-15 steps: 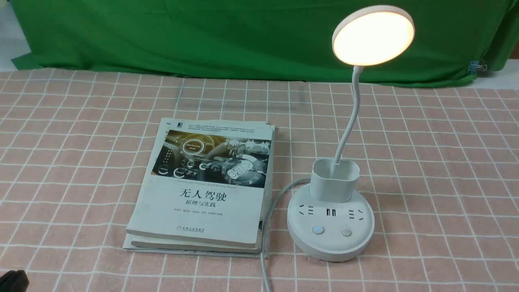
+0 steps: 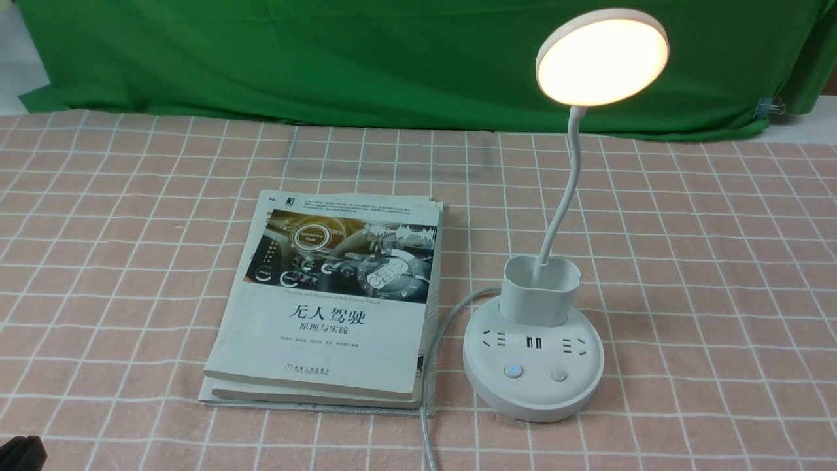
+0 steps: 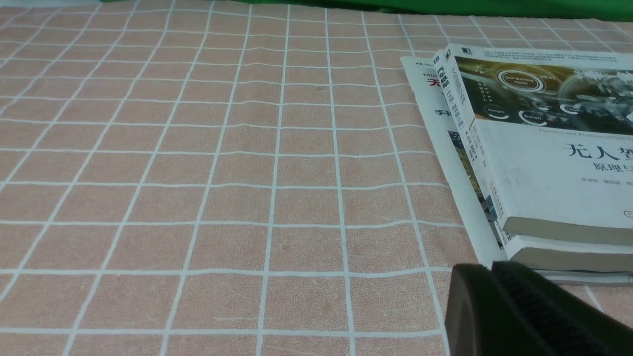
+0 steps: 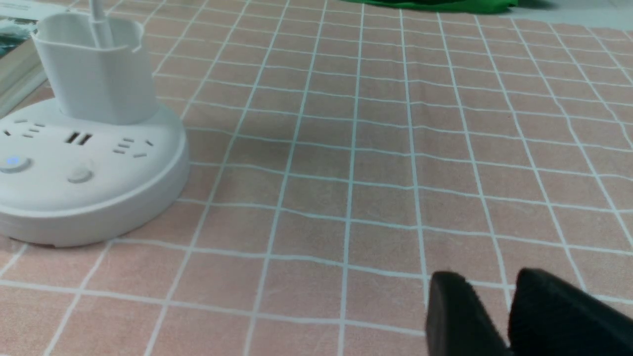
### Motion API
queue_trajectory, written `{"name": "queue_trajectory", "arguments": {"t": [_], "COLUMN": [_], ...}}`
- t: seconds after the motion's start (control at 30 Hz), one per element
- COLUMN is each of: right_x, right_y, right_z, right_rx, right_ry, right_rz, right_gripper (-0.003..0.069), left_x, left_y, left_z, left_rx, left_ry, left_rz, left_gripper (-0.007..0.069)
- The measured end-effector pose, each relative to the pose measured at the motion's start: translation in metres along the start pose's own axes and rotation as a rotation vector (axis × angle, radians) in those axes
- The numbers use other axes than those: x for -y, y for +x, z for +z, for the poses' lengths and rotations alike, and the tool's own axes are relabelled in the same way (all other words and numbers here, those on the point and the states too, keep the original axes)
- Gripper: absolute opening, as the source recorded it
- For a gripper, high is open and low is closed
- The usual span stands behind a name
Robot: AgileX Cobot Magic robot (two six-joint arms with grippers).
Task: Turn off the table lamp on the pink coffee tablecloth by hand.
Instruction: 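Press the power button on the lamp base to turn the lamp off with the right gripper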
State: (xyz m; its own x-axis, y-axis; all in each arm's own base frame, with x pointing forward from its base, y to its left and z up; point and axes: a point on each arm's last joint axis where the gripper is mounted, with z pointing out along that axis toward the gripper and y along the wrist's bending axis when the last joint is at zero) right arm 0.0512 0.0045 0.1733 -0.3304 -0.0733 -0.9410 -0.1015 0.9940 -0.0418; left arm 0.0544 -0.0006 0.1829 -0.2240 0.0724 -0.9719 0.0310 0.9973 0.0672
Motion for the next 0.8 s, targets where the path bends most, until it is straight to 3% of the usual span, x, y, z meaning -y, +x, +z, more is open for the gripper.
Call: {"name": "queue_trajectory", "arguments": {"t": [0.8], "right_x": [0.0001], "right_y": [-0.0015], "right_z": [0.0], "right_rx": [0.017], "right_ry": [0.001], "right_rz": [0.002], "right_gripper": [0.0239], "left_x": [0.0], "left_y": [0.0], "left_z": [0.0], "left_rx": [0.0], "left_ry": [0.0], "left_rz": [0.0], "left_gripper": [0.0006]}}
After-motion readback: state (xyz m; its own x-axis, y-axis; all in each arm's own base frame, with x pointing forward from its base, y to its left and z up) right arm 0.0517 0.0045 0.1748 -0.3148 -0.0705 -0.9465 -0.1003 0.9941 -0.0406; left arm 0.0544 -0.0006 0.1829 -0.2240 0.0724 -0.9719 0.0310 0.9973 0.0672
